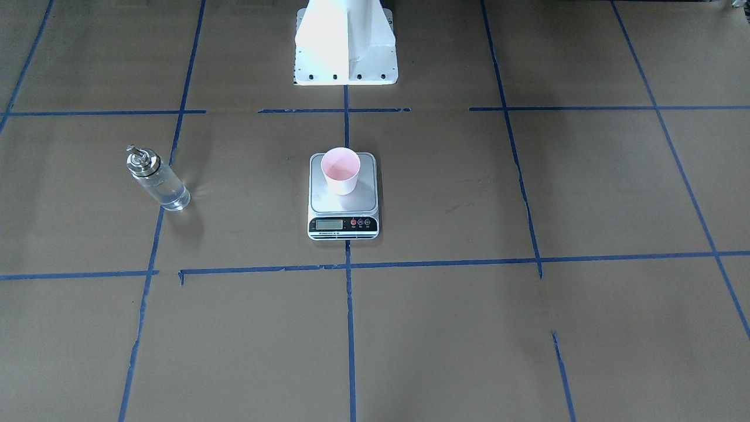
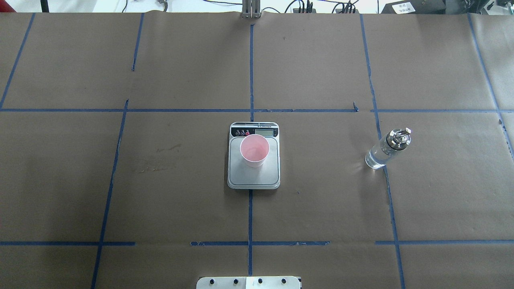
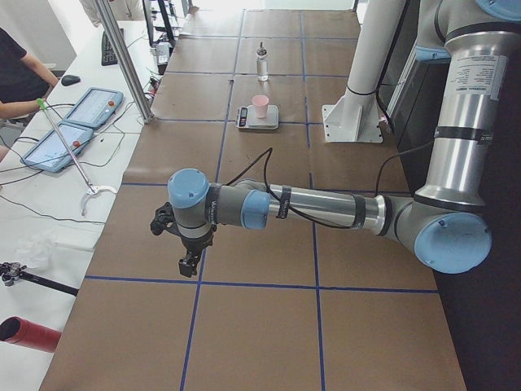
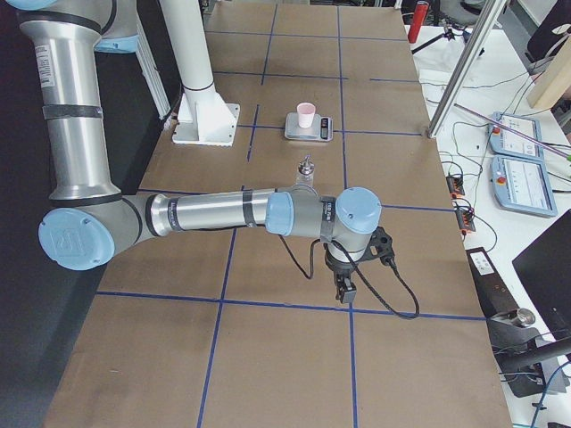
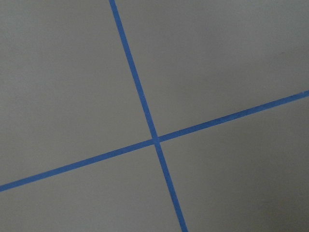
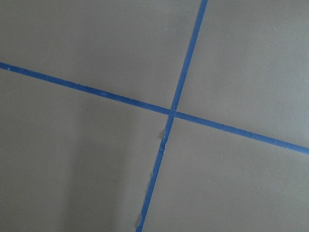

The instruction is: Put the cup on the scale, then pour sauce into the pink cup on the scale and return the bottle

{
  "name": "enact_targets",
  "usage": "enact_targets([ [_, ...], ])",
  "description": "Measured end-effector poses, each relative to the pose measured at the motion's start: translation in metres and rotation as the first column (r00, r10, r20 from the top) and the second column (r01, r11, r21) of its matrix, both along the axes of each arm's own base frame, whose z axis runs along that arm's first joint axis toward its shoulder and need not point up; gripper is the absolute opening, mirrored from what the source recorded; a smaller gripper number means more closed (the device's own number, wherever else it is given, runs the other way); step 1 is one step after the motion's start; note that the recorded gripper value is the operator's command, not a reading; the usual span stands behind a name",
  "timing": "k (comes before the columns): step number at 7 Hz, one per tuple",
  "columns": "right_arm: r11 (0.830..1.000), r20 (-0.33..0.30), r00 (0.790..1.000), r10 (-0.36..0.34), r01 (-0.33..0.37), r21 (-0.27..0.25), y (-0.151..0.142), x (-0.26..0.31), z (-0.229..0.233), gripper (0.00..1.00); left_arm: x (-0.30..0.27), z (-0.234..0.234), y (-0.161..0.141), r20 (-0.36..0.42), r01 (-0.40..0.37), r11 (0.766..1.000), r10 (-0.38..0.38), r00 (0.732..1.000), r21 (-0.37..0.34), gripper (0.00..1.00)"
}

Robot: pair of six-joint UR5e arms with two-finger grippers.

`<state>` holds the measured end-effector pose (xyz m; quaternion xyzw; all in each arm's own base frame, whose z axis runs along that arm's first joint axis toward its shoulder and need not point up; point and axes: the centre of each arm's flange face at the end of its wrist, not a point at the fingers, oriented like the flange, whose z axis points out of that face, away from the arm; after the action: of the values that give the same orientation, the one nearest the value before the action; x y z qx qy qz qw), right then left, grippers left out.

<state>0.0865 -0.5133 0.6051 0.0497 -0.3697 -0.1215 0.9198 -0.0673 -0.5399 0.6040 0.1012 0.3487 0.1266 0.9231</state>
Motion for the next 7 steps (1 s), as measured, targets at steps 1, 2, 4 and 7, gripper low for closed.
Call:
enact_targets([
  [1, 1.000, 0.001, 1.000, -0.002, 0.002, -0.009, 0.006, -0.001, 0.004, 1.00, -0.001, 0.002, 0.003, 0.007, 0.004, 1.000, -0.004, 1.000, -0.019, 1.00],
  [2, 1.000, 0.000, 1.000, -0.003, 0.003, -0.022, 0.013, -0.002, 0.011, 1.00, -0.001, -0.004, 0.004, 0.007, 0.016, 0.999, -0.016, 1.000, -0.047, 1.00],
  [4, 0.999, 0.001, 1.000, -0.004, 0.004, -0.032, 0.021, -0.002, 0.017, 1.00, -0.001, -0.016, 0.007, 0.007, 0.090, 0.988, -0.090, 0.996, -0.123, 1.00],
  [7, 0.999, 0.005, 1.000, -0.004, 0.004, -0.035, 0.032, -0.003, 0.019, 1.00, 0.000, -0.017, 0.008, 0.006, 0.114, 0.983, -0.114, 0.993, -0.147, 1.00],
])
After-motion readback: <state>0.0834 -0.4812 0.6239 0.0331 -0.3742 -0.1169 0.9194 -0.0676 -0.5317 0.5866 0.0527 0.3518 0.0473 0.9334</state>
